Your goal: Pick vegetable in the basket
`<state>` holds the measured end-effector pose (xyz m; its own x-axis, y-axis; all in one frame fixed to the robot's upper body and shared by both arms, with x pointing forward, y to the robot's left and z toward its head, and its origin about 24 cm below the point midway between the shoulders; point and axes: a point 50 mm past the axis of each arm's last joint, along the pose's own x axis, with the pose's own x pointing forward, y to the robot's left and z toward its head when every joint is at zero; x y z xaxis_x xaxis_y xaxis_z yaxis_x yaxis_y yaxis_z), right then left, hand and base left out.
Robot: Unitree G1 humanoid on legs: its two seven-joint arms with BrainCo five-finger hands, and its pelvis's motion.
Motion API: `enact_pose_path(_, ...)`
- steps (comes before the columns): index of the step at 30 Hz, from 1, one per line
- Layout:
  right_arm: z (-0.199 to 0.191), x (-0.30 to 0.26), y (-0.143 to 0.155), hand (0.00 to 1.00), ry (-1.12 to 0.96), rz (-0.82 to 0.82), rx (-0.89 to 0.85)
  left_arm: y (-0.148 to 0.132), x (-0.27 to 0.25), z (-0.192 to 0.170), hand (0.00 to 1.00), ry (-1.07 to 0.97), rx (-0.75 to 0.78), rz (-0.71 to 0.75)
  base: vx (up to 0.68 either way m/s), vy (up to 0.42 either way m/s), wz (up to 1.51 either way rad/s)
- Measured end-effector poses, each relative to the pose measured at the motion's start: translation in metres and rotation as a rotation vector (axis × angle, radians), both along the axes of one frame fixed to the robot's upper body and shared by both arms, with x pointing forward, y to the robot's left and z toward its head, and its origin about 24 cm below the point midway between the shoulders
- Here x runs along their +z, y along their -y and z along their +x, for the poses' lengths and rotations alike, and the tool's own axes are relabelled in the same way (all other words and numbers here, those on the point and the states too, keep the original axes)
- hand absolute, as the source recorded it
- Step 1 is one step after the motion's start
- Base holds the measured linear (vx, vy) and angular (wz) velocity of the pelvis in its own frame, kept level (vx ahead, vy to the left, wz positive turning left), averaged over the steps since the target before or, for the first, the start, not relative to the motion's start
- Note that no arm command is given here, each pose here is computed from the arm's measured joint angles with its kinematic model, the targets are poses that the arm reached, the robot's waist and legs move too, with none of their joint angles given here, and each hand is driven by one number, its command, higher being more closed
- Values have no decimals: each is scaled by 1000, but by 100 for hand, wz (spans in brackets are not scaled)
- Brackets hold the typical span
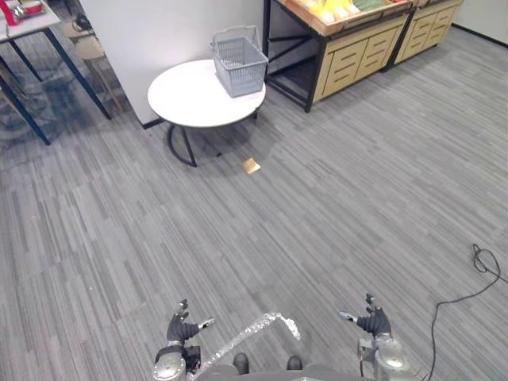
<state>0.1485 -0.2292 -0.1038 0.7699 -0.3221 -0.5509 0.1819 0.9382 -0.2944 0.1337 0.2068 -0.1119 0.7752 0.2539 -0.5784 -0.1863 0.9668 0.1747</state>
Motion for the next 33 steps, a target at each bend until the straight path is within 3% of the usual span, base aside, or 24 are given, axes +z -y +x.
enact_pose_path(10,10,14,15,0,52,-102,34,-11,12,6,0,72,35,30,-8,-7,-4)
enact_pose_path(19,16,21,29,0,95,-68,-115,-40,19,-10,0,102,255,41,-48,20,-15)
enact_pose_path(27,29,33,17,0,181,-26,-100,-40,24,-4,0,126,237,46,317,72,22)
enact_pose_path(33,41,51,18,0,256,-64,-41,-21,29,26,0,181,153,15,671,-68,45)
